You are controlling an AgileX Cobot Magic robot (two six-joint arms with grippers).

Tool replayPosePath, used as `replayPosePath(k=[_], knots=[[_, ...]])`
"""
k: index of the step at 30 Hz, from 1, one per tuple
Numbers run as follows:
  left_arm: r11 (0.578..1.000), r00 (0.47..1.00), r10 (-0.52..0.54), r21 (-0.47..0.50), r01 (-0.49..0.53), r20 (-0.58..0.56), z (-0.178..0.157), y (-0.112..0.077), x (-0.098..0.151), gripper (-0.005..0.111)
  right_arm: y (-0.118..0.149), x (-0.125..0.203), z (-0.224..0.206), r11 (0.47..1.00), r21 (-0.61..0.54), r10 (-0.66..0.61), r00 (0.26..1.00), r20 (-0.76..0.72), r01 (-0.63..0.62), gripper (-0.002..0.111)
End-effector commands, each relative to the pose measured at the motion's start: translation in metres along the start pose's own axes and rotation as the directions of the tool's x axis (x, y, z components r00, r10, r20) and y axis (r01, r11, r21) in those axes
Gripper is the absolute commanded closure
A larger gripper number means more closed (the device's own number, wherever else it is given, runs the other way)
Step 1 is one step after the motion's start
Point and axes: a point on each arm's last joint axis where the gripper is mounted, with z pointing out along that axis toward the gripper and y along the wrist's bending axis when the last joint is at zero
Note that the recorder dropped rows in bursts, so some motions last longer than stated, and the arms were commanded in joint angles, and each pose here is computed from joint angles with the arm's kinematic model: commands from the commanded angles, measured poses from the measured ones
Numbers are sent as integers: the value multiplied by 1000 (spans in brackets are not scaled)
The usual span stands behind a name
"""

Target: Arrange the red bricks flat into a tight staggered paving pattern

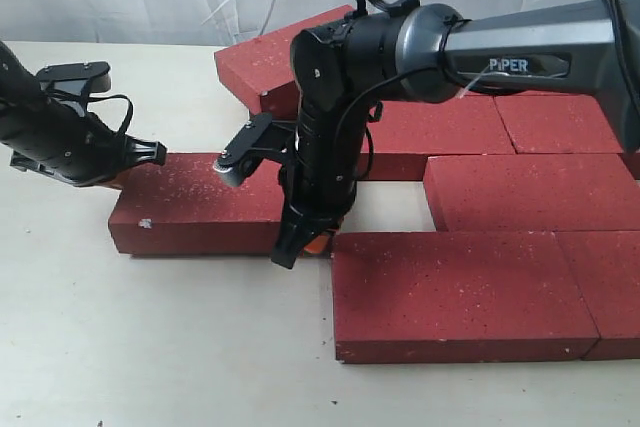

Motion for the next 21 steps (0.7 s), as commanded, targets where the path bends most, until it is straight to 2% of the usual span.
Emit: replayPosePath(k=[1,10,13,21], knots=[[999,999,-21,26,23,-48,1,-4,6,107,-6,-11,-12,1000,22,20,995,95,-22,109],[1000,998,-14,25,16,-54,1,-4,7,107,-3,-3,-11,1000,-1,8,1000,11,-8,109],[1000,999,-10,21,11,-49,1,-3,6,107,2,-1,-7,997,-68,29,999,-16,-30,109],[1000,999,-10,15,10,-32,1,-3,5,107,11,-6,-13,990,-135,45,999,26,-41,109]])
